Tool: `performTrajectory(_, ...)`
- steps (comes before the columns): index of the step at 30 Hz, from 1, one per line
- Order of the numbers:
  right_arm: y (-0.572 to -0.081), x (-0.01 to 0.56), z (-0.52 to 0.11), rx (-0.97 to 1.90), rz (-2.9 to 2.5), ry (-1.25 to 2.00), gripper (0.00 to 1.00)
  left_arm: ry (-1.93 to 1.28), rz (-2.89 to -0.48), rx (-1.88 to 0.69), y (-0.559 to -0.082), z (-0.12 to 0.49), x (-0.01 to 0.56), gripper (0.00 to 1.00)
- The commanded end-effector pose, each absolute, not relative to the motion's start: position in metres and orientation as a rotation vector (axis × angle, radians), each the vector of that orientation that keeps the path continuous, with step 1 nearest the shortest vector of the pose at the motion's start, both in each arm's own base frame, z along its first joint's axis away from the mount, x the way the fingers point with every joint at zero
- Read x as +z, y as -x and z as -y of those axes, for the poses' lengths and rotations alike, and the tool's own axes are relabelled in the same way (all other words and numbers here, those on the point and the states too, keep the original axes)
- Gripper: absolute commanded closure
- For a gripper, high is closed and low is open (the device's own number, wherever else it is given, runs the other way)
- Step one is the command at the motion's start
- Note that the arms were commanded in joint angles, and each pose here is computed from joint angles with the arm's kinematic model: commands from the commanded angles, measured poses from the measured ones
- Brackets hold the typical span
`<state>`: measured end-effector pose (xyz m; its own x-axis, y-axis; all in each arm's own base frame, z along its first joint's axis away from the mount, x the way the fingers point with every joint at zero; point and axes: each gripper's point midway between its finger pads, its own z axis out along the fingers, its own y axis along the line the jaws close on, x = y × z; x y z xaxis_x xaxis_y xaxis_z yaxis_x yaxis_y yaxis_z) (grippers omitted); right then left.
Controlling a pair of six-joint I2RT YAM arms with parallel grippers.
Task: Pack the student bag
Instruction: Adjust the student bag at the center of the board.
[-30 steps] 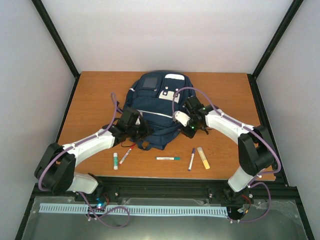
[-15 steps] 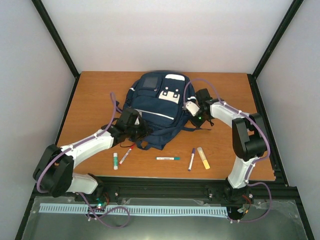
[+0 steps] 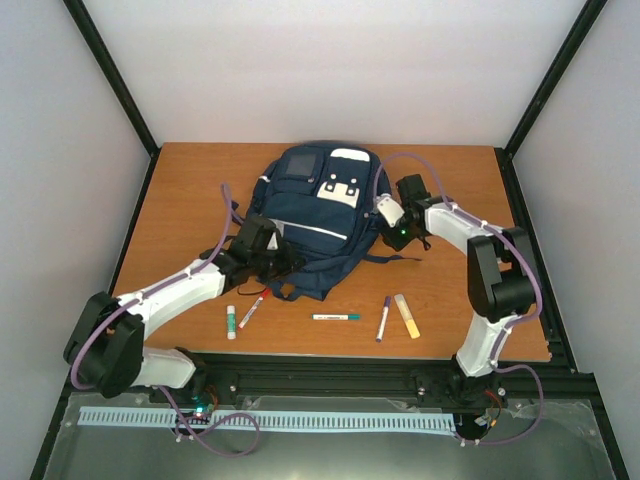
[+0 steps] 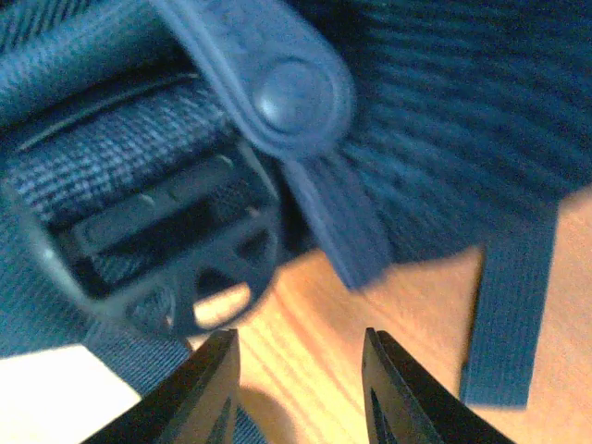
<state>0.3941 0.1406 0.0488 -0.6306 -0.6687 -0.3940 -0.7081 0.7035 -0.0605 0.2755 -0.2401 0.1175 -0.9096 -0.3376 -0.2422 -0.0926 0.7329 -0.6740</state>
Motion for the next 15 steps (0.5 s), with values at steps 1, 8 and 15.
performTrajectory(1,-0.387,0.087,-0.137,0.18,-2.454,1.01,0.57,0.148,-2.536,-0.966,-0.274,0.241,0.152,0.63)
performTrajectory(8,-0.376,0.139,-0.13,0.264,-2.379,0.931,0.44,0.134,-2.532,-0.576,-0.272,0.186,0.171,0.0)
performTrajectory(15,-0.401,0.166,-0.144,0.355,-2.338,0.859,0.4,0.135,-2.717,-0.251,-0.266,0.148,0.143,0.0)
